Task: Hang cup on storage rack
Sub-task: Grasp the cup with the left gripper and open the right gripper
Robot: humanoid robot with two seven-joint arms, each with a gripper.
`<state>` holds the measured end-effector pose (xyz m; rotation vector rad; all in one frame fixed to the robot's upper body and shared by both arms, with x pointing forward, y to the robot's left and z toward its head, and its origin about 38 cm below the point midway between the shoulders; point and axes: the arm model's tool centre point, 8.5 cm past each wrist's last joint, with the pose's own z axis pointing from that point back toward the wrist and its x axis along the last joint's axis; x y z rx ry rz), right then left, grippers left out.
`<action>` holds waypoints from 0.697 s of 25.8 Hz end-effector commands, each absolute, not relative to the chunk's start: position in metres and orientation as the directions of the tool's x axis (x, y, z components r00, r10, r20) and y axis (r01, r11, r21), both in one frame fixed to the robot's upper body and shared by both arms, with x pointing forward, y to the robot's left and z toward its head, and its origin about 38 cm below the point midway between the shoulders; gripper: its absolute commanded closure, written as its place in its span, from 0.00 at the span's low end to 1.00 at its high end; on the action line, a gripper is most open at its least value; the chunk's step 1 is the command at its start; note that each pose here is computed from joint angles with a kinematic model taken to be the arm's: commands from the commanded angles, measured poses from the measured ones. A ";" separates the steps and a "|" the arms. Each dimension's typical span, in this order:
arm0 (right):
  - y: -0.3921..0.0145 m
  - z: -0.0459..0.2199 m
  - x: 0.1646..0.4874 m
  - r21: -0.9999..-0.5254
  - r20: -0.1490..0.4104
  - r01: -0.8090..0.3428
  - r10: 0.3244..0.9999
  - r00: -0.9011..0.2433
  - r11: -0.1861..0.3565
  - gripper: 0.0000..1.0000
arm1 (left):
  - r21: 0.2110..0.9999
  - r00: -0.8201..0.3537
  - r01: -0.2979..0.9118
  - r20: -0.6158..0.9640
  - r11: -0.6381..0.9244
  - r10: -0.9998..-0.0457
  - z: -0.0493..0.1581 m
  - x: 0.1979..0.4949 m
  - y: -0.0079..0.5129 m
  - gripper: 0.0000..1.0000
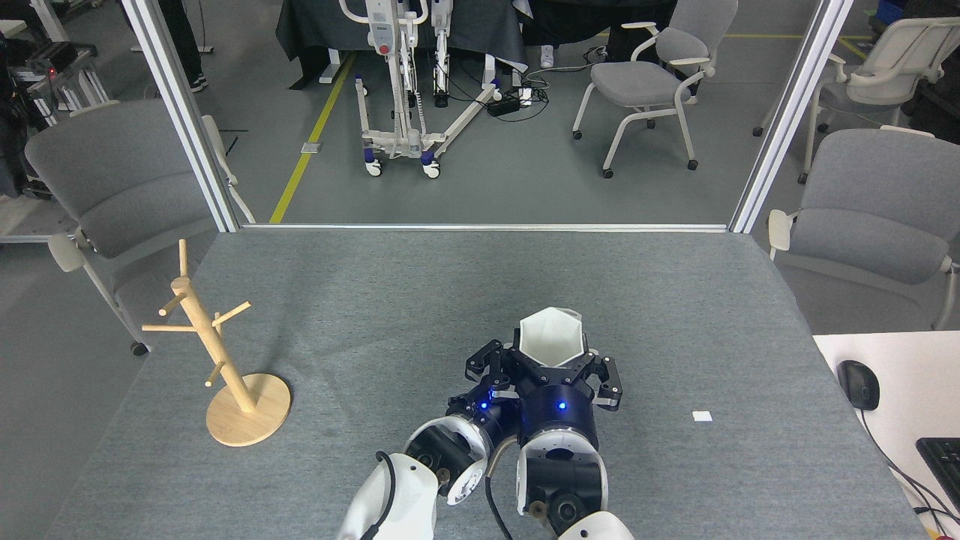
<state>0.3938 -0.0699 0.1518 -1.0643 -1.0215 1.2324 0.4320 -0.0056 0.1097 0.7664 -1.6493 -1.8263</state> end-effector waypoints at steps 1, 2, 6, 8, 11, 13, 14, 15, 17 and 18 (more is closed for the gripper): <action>-0.072 0.152 0.395 -0.978 0.025 -0.205 0.997 0.077 0.040 0.34 | 0.995 -0.730 0.022 -0.048 -0.094 -0.682 0.109 0.428 -0.010 1.00; -0.072 0.152 0.395 -0.978 0.025 -0.205 0.997 0.077 0.040 0.17 | 0.995 -0.729 0.022 -0.049 -0.095 -0.683 0.108 0.428 -0.009 1.00; -0.072 0.154 0.395 -0.983 0.026 -0.179 0.997 0.076 0.039 0.01 | 0.995 -0.729 0.024 -0.049 -0.097 -0.683 0.107 0.427 -0.008 1.00; -0.073 0.158 0.396 -0.991 0.027 -0.131 0.997 0.076 0.037 0.01 | 0.995 -0.728 0.024 -0.050 -0.098 -0.684 0.107 0.428 -0.007 1.00; -0.073 0.163 0.397 -0.998 0.027 -0.052 0.997 0.073 0.030 0.01 | 0.995 -0.728 0.025 -0.051 -0.100 -0.684 0.107 0.428 -0.007 1.00; -0.073 0.164 0.396 -1.000 0.025 -0.013 0.997 0.074 0.026 0.01 | 0.995 -0.727 0.025 -0.051 -0.100 -0.685 0.107 0.428 -0.007 1.00; -0.073 0.163 0.395 -1.000 0.024 -0.010 0.997 0.073 0.025 0.01 | 0.994 -0.727 0.028 -0.050 -0.101 -0.685 0.105 0.428 -0.007 1.00; -0.073 0.162 0.395 -1.000 0.021 -0.009 0.998 0.067 0.022 0.01 | 0.994 -0.727 0.029 -0.050 -0.102 -0.685 0.105 0.428 -0.007 1.00; -0.070 0.162 0.394 -1.000 0.015 -0.006 0.999 0.046 0.015 0.01 | 0.994 -0.727 0.029 -0.050 -0.102 -0.685 0.105 0.428 -0.007 1.00; -0.070 0.162 0.394 -1.000 0.015 -0.004 0.999 0.043 0.015 0.01 | 0.994 -0.727 0.029 -0.050 -0.102 -0.685 0.105 0.428 -0.007 1.00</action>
